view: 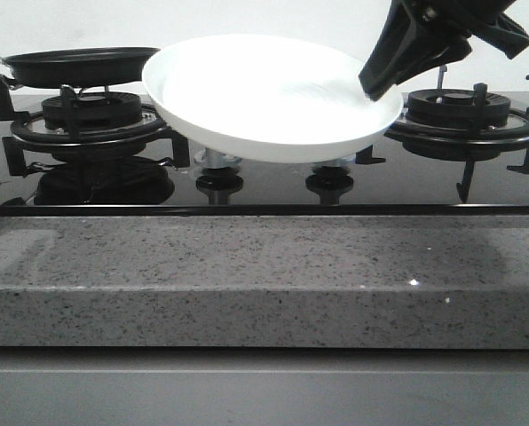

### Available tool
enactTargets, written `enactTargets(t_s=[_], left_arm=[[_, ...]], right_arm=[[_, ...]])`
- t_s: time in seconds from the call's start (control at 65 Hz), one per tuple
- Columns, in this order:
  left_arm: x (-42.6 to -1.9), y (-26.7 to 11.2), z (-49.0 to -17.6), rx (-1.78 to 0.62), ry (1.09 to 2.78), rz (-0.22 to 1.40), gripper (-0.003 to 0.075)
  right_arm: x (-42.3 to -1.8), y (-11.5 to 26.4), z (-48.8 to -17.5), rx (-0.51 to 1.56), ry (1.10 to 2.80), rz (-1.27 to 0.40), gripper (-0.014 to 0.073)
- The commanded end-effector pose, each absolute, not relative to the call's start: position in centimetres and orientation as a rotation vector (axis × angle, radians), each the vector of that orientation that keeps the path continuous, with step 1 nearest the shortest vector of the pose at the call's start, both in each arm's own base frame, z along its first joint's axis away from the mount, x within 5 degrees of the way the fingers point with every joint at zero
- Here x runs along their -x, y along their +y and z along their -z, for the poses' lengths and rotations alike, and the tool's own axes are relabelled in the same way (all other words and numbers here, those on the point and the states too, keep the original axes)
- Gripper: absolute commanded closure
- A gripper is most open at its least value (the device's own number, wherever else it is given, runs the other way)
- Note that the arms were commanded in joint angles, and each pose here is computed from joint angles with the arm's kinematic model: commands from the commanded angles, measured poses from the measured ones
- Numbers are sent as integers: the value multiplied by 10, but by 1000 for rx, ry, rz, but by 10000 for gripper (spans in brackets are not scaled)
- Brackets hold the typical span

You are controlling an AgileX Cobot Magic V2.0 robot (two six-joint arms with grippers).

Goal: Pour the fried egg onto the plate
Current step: 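Reach the left gripper to the pale green pan handle and grasp it, then lift the pan with the left gripper and tip the egg onto the plate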

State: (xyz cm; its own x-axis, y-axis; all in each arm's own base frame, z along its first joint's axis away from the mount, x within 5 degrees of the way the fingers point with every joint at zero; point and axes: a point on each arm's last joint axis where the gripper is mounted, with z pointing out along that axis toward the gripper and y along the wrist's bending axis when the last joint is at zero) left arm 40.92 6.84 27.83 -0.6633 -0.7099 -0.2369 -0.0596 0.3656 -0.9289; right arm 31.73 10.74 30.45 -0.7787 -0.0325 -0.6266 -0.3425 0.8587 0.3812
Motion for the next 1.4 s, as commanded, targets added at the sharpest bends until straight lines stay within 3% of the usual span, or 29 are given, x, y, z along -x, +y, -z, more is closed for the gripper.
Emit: enactTargets(t_s=[0.0,0.092,0.169,0.569,0.815,1.092,1.384], left_arm=[[-407,63,-312,574,1907,1381,177],[-409,63,-310,570,1913,1391,204],[-408,63,-310,566,1916,1390,272],[-406,62,-309,541,1939,1399,736],[-403,59,-324,526,1832,1546,740],[-384,53,-372,465,1638,1645,739],[-351,14,-414,244,1702,1576,739]], right_arm=[[-314,107,-330,239,2288,-670,652],[-314,107,-330,239,2288,-670,652],[-314,107,-330,239,2288,-670,652],[-314,107,-330,239,2288,-670,652],[-314,107,-330,239,2288,-670,652],[-314,107,-330,239,2288,-670,652],[-314,107,-330,239,2288,-670,652]])
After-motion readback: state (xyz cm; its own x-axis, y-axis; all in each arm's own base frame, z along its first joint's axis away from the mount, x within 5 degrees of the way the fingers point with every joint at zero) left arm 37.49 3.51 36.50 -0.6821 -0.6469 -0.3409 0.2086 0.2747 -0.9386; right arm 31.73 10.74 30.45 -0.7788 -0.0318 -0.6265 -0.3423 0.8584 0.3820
